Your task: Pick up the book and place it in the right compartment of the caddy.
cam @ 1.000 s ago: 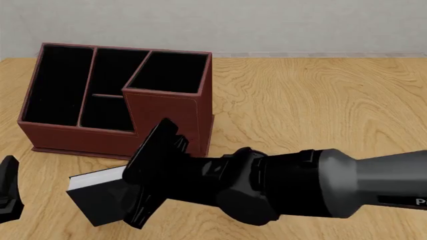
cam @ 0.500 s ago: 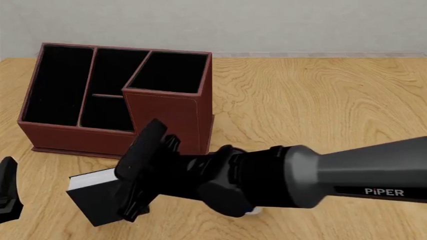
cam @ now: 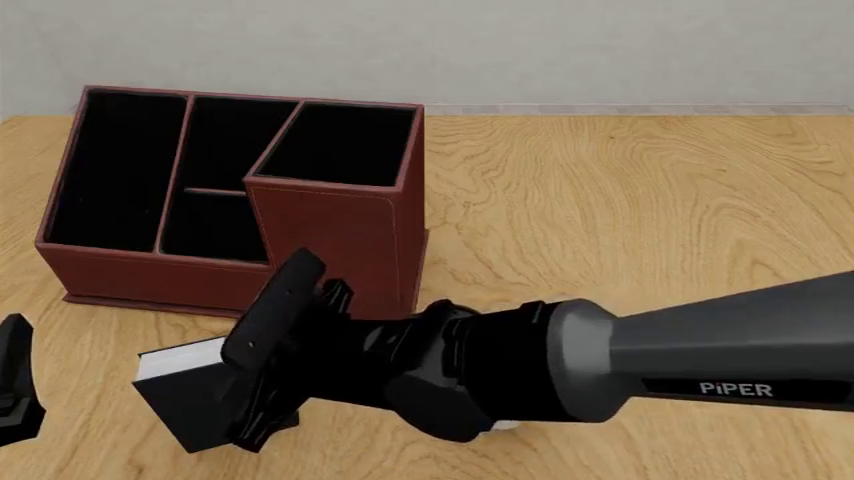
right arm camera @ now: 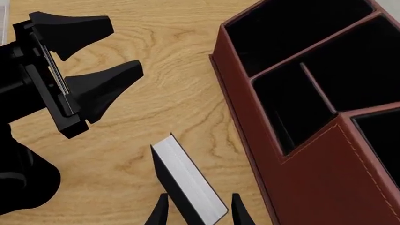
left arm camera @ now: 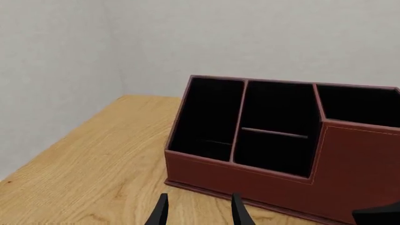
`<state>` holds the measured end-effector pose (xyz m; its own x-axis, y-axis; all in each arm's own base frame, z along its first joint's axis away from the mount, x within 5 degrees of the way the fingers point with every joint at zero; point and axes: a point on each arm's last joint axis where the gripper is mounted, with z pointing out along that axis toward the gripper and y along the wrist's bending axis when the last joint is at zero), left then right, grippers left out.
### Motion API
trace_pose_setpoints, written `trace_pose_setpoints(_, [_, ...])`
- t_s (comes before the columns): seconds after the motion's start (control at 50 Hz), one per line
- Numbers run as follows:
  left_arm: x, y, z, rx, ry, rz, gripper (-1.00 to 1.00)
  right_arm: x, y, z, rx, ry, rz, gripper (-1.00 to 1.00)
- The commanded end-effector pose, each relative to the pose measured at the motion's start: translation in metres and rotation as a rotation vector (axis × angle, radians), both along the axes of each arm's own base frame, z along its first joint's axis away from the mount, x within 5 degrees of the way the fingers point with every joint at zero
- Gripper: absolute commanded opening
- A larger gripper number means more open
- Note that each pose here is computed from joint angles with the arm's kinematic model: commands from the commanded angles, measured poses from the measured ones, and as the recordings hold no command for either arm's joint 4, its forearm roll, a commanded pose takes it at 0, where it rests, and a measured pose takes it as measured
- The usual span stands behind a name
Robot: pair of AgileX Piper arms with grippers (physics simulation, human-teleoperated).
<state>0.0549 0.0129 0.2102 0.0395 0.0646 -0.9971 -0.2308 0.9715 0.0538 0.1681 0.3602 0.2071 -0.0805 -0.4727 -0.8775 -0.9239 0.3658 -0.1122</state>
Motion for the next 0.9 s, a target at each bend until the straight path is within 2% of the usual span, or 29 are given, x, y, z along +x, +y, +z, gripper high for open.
trace_pose_setpoints(0.02, [0.000, 0.000, 0.000, -0.001, -0.001, 0.002, 1.00, -0.001, 0.002, -0.002, 0.000, 0.007, 0.000, 1.00])
trace_pose_setpoints(0.26, [0.000, 0.000, 0.000, -0.004, -0.001, 0.003, 1.00, 0.000, 0.003, -0.005, -0.001, 0.017, -0.005, 1.00])
trace_pose_setpoints(0.28, [0.000, 0.000, 0.000, -0.003, -0.002, 0.003, 1.00, 0.000, 0.003, -0.005, -0.001, 0.017, -0.005, -1.00])
trace_pose_setpoints(0.74, [0.000, 0.000, 0.000, -0.005, -0.007, 0.008, 1.00, -0.004, 0.002, -0.004, 0.005, 0.028, -0.004, -1.00])
trace_pose_setpoints(0.9, [0.000, 0.000, 0.001, -0.005, -0.010, 0.007, 1.00, -0.009, -0.001, 0.006, 0.012, 0.019, 0.009, -1.00])
